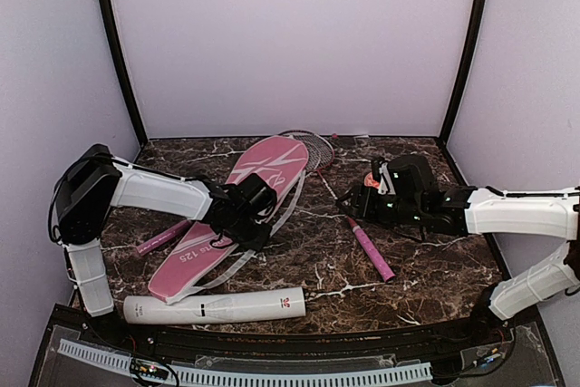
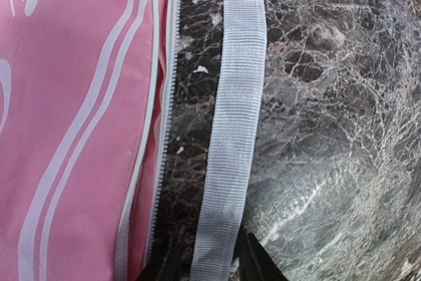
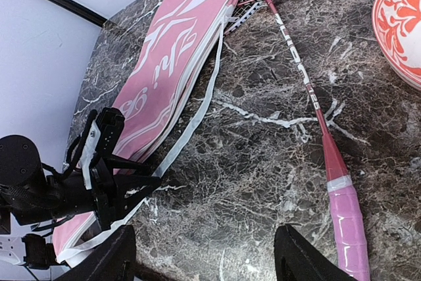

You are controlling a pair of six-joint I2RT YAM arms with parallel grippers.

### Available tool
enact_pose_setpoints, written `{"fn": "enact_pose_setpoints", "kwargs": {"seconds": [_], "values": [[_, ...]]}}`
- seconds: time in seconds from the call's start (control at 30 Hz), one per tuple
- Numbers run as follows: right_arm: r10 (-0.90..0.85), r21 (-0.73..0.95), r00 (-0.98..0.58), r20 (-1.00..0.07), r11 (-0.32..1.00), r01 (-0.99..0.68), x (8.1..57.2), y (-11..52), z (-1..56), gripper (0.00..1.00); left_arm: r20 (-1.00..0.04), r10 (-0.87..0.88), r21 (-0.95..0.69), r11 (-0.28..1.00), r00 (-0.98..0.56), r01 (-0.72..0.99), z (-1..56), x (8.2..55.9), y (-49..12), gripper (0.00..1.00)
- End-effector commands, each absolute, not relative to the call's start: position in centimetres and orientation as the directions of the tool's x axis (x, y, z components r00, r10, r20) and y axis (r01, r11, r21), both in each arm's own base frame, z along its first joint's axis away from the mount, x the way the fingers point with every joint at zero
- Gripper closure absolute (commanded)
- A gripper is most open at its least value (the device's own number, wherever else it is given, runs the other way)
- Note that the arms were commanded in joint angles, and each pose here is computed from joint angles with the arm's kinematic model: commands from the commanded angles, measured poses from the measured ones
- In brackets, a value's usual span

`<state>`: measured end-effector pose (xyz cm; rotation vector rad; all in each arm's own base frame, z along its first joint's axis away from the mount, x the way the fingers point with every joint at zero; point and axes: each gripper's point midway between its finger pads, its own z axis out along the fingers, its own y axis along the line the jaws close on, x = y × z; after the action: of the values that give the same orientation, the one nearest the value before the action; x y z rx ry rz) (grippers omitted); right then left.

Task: Pack up the badminton gear
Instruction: Adjust the carry handle on the racket bag.

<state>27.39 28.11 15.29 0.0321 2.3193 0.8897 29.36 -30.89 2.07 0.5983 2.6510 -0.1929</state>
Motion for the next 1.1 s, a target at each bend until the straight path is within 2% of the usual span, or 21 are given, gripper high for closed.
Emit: {"fn": "enact_pose_setpoints", "kwargs": {"seconds": [0.0,0.07,0.2,0.3,0.53,0.73,0.87,0.97,1.07], "values": [[0.246,0.611,-0.788,-0.565,0.766,-0.199,27.4,28.4,15.4,0.28,-0.368,0.391,-0.088,0.889,-0.844,0.45,0.7,28.1,-31.3,0.73],[0.245,0.61,-0.789,-0.564,0.767,-0.198,27.4,28.4,15.3,0.28,-0.356,0.389,-0.101,0.888,-0.85,0.449,0.2,27.7,-31.3,0.77],[0.245,0.609,-0.788,-0.565,0.768,-0.198,27.4,28.4,15.3,0.28,-0.342,0.382,-0.127,0.886,-0.858,0.445,-0.2,27.2,-31.4,0.93],[0.245,0.608,-0.788,-0.565,0.769,-0.196,27.5,28.3,15.3,0.28,-0.362,0.379,-0.145,0.88,-0.852,0.453,0.6,27.1,-31.9,1.0],[0.245,0.6,-0.784,-0.57,0.776,-0.194,27.6,28.2,15.5,0.28,-0.518,0.307,-0.163,0.881,-0.799,0.444,7.1,29.0,-32.6,1.0],[0.246,0.598,-0.783,-0.572,0.778,-0.192,27.6,28.2,15.4,0.28,-0.644,0.23,-0.112,0.915,-0.729,0.387,12.8,30.7,-29.7,1.0],[0.241,0.597,-0.785,-0.571,0.778,-0.195,27.7,28.3,15.3,0.28,-0.656,0.148,-0.134,0.942,-0.74,0.307,13.6,32.2,-25.8,1.0],[0.24,0.602,-0.788,-0.567,0.773,-0.198,27.7,28.5,15.4,0.28,-0.633,0.098,-0.174,0.949,-0.768,0.265,12.7,32.9,-23.3,1.0],[0.239,0.603,-0.788,-0.568,0.772,-0.2,27.7,28.6,15.5,0.28,-0.607,0.094,-0.142,0.964,-0.789,0.225,11.3,33.2,-21.1,1.0]]}}
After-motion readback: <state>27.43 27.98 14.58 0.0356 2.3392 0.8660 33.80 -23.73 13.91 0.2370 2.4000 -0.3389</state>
